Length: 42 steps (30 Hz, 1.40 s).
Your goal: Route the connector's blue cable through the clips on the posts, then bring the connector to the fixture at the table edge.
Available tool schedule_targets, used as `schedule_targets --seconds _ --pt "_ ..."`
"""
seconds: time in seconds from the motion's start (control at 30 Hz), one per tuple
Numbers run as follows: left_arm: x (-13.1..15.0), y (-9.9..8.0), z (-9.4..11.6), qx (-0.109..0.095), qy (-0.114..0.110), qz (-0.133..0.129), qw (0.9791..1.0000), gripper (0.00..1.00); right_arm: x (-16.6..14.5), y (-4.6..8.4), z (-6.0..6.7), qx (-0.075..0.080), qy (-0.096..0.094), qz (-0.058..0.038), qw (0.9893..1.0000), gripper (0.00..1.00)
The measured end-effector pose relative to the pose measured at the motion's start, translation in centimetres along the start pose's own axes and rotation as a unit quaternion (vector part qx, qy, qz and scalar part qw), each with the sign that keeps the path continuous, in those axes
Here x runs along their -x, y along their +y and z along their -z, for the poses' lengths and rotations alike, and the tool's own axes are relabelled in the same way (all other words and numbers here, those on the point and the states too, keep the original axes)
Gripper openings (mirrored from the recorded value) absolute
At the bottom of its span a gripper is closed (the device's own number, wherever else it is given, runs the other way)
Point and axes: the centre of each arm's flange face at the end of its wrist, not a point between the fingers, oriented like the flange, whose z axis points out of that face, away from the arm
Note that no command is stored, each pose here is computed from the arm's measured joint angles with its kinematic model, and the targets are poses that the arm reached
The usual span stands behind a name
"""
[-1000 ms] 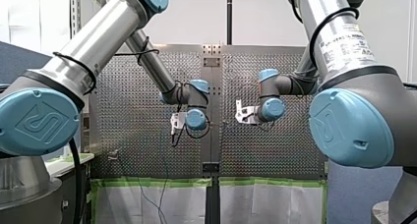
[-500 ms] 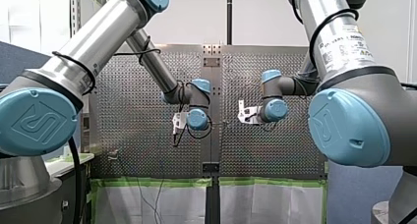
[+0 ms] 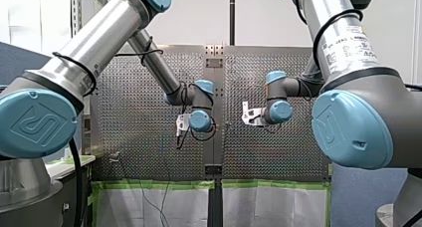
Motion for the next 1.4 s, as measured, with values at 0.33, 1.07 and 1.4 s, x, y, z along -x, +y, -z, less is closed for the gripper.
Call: schedule_targets --seconds 0.33,1.07,1.4 --pt "0.7 -0.9 0.2 -0.006 0.003 0.002 1.0 0.0 0.0 0.0 0.0 -0.002 0.0 -0.0001 1.0 0.0" --pt "0.4 -3.2 -1.7 -0.022 0.018 0.015 0.9995 0.0 -0.3 0.8 -0.4 0.006 0.005 -0.0048 1.0 0.0" --pt "-0.7 -3.3 -2.2 -0.024 0.021 0.014 0.9994 0.0 -0.4 1.3 -0.5 0.01 0.008 -0.0054 0.9999 0.0"
